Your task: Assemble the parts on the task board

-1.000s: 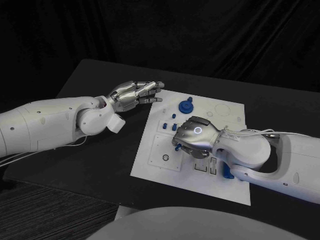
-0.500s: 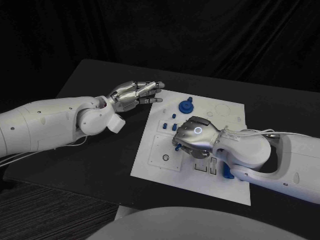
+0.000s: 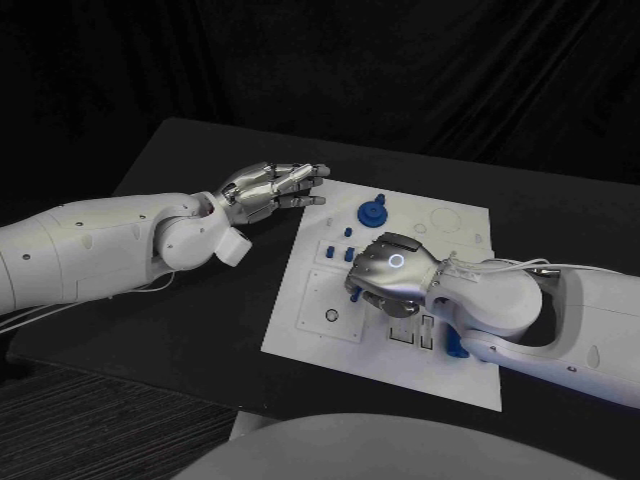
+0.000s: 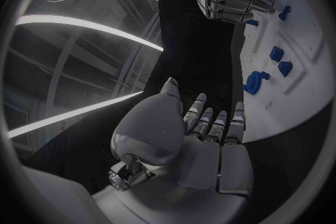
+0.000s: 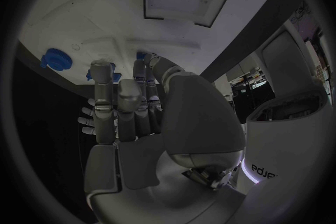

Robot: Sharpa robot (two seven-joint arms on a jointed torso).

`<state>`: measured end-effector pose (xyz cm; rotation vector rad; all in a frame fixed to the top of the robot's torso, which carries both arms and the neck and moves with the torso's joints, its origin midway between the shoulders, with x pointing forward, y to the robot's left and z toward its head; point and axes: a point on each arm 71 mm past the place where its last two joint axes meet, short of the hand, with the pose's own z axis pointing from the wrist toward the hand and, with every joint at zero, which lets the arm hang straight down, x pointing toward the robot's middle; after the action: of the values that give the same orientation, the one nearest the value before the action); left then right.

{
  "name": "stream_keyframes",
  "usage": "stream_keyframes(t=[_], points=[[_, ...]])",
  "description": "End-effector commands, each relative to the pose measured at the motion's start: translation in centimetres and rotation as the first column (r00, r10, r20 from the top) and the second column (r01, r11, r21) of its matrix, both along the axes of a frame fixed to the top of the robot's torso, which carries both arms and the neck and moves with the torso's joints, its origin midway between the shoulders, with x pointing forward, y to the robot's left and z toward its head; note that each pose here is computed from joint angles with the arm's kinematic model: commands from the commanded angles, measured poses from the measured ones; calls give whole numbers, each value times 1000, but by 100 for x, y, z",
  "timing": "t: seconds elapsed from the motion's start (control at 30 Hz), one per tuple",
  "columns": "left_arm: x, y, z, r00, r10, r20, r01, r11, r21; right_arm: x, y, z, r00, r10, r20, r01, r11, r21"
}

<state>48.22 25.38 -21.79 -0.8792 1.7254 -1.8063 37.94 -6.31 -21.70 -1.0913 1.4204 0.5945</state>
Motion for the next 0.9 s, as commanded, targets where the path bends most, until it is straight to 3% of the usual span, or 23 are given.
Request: stream_keyframes(t=[0.03,0.27,0.4,0.47,0.63,0.73,0.9], points=[[-8,-20,2,1000,-12,-1,12,1000,-17,1,-5,0,1000,-15,11,15,1000,0],[-11,-17,1,1000,-11,-1,11,1000,-18,32,-68,14,1000,-23,4,23,999,42],[-13,-7,1,1000,-7,0,7,1000,-16,112,-159,27,994,-67,-92,76,992,100],[-14,-3,2,1000,-5,0,5,1000,-15,197,-214,60,982,-97,-162,119,985,129],[-14,-11,2,1000,-5,1,5,1000,-16,405,-313,155,934,-153,-323,212,965,155],[-13,-24,2,1000,-7,1,7,1000,-17,489,-337,175,912,-166,-375,235,961,145],[-16,-47,4,1000,-12,2,12,1000,-20,583,-346,155,889,-172,-424,239,965,109]])
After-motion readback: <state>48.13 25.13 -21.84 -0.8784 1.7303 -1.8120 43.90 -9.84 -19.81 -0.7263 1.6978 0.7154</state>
